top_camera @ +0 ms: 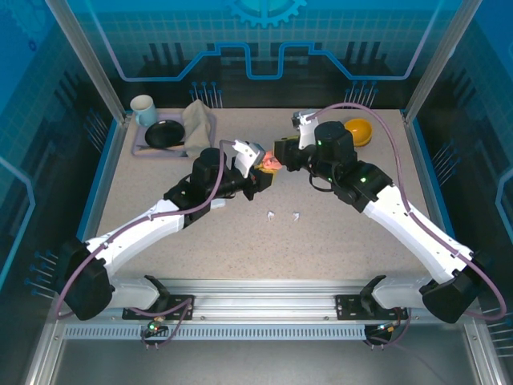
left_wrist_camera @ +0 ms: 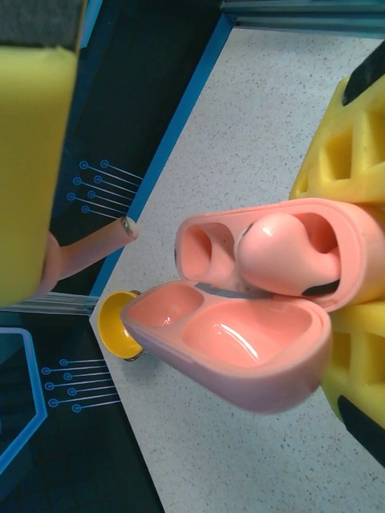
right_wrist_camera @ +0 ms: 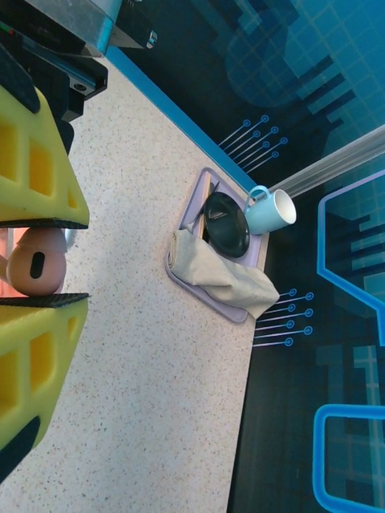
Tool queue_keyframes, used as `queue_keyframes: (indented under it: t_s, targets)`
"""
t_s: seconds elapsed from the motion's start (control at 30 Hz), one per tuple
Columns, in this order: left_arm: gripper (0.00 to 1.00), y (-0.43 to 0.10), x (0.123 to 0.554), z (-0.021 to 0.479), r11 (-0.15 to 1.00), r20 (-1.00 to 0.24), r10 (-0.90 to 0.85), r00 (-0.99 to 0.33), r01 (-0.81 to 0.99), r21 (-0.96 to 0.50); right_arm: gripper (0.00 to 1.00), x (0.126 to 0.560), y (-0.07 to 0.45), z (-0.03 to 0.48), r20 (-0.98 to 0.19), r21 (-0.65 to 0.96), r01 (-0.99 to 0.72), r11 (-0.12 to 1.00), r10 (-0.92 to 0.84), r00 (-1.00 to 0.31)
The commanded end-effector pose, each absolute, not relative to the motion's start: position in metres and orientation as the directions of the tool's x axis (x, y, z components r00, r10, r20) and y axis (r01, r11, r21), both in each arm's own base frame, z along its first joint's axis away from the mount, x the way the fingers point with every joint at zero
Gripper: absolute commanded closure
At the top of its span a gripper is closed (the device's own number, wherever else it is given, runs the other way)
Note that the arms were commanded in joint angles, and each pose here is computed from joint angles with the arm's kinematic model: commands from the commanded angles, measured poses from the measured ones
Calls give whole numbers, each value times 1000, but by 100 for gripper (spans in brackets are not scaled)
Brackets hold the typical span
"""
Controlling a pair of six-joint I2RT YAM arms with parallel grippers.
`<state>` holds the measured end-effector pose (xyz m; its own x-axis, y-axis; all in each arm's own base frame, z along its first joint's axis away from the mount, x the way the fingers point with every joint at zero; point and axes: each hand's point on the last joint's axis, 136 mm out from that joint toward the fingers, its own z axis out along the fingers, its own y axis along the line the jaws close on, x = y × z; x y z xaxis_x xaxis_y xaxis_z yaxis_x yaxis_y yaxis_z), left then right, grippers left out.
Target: Insert the wireless bluetooth earbuds into the charging case
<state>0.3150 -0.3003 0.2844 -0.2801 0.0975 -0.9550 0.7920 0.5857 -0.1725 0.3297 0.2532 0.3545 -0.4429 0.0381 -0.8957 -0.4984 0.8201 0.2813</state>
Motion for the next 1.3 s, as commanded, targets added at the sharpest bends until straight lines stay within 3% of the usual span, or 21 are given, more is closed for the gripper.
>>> queue_keyframes:
  t_s: [0.0,1.27]
  targets:
    - [100,-302,314,306,564,-965,67,-254,808,-174,73,333,255,359,-913,251,-504,826,29,-406]
    - [100,-297,316,318,583,-972,47,-230,797,-160,75,322,259,328,-897,217,-546,809,-55,-438]
